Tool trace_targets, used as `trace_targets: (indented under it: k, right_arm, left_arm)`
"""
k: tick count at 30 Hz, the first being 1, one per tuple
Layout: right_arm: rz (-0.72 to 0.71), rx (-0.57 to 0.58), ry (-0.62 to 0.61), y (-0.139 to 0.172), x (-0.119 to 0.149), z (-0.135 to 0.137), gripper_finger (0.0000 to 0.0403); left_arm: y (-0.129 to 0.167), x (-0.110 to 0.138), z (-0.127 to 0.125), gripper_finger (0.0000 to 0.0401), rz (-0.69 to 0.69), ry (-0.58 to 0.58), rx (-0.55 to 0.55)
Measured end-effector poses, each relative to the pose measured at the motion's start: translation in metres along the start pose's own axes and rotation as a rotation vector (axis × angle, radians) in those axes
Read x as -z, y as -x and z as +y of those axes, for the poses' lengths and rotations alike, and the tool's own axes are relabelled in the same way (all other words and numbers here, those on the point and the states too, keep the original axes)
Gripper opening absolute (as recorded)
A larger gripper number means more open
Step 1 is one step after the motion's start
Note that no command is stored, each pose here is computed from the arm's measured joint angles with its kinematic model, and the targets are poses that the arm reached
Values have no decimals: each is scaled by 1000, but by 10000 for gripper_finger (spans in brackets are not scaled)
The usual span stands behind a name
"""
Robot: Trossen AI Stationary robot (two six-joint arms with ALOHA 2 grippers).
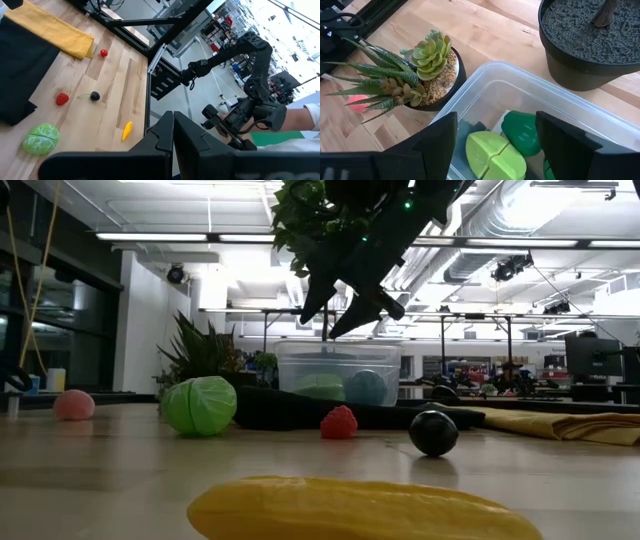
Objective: Pick and placing Produce into tupperware
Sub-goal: Put the starfruit into the transparent bin, then put the cabbage into the transparent bin
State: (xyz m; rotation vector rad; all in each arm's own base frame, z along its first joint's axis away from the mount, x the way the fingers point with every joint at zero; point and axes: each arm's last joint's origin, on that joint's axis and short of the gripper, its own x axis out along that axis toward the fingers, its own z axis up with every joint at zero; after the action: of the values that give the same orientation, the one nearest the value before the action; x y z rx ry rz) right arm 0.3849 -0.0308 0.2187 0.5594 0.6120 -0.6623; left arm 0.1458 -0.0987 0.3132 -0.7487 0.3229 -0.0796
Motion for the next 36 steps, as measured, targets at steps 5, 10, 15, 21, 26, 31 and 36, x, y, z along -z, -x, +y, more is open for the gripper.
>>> trace_targets:
  k: [5, 10, 15, 21, 26, 31, 36]
  right_arm:
    - [2, -3, -9, 0, 0, 0, 261]
    - [24, -57, -31, 3, -1, 4, 261]
    - [26, -110, -25, 9, -3, 16, 261]
    - [6, -153, -5, 19, -7, 30, 261]
    - [4, -205, 13, 28, -9, 43, 261]
    - [48, -329, 64, 42, -8, 61, 261]
    - [129, -516, 167, 60, -1, 83, 261]
  left_arm:
    - [0, 0, 0, 1, 0, 0, 0]
    - [0, 0, 0, 1, 1, 0, -1]
    - [0, 0, 0, 1, 1, 0, -1]
    - [0, 0, 0, 1, 1, -1, -1]
    - [0, 0, 0, 1, 1, -1, -2]
    - [0, 0, 0, 1, 4, -1, 0]
    - [0, 1, -1, 1, 37, -25, 27]
